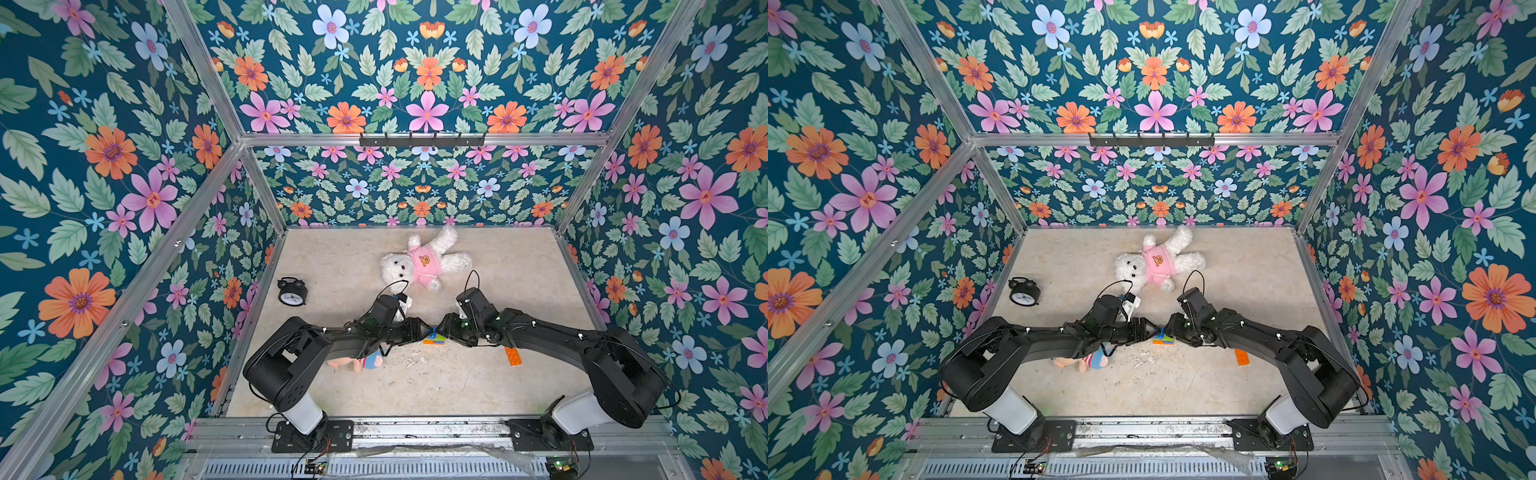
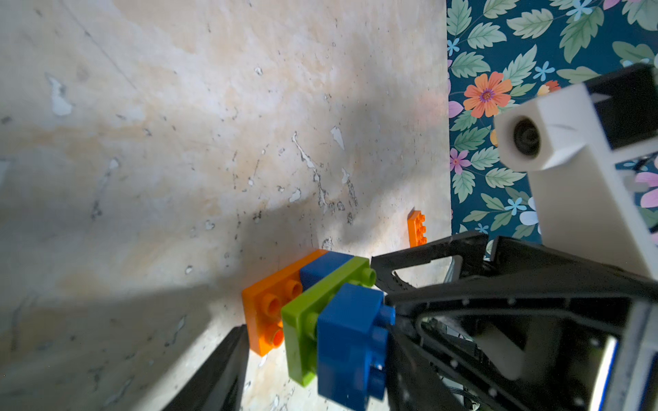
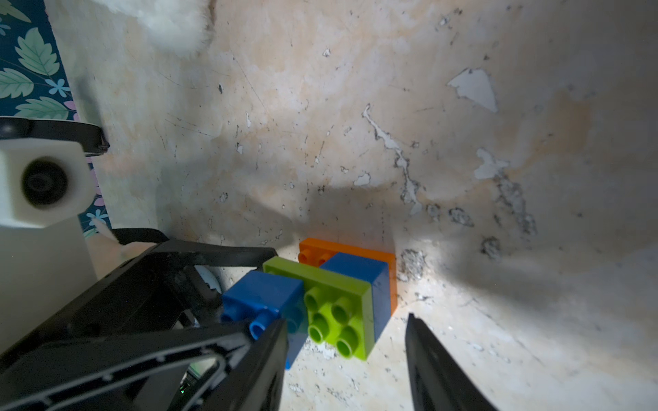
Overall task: Assemble the number 5 with lego
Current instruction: Assemble the lego brick with the lego brick.
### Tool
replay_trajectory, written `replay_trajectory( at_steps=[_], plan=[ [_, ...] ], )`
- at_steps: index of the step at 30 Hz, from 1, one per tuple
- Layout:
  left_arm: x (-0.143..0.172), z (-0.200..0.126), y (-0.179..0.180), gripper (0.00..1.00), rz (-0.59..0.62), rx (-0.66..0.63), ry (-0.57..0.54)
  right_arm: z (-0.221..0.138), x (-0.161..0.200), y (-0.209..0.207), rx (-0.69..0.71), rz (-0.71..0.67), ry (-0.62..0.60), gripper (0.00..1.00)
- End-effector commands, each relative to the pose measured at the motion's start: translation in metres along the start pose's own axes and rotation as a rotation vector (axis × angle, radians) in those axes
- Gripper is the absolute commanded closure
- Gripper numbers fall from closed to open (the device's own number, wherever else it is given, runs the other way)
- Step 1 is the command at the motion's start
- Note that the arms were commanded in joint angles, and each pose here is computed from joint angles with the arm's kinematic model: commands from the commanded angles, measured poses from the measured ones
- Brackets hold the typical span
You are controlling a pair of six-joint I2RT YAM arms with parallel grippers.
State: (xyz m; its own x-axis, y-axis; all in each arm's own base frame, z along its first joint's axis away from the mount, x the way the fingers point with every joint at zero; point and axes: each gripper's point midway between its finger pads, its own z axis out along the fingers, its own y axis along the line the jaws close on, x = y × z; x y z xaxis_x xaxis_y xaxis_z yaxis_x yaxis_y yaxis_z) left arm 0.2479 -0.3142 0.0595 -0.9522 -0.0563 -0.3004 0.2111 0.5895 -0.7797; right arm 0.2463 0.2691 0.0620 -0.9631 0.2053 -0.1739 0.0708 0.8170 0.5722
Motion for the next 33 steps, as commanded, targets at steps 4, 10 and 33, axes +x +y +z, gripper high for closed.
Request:
replay_trajectory(
  at_steps=[4, 10, 33],
  plan=[
    [-0.001, 0.0, -0.003, 0.4, 0.005, 0.007, 0.001, -0.01, -0.005, 0.009, -0.027, -0.012, -0.029, 0.42],
    [-0.003, 0.0, -0.008, 0.41, 0.006, 0.024, 0.002, -0.007, -0.004, 0.001, -0.007, -0.002, -0.029, 0.45],
    [0.003, -0.001, -0.004, 0.44, 0.002, 0.014, 0.016, 0.01, 0.007, -0.033, 0.126, -0.013, 0.034, 0.62]
  ],
)
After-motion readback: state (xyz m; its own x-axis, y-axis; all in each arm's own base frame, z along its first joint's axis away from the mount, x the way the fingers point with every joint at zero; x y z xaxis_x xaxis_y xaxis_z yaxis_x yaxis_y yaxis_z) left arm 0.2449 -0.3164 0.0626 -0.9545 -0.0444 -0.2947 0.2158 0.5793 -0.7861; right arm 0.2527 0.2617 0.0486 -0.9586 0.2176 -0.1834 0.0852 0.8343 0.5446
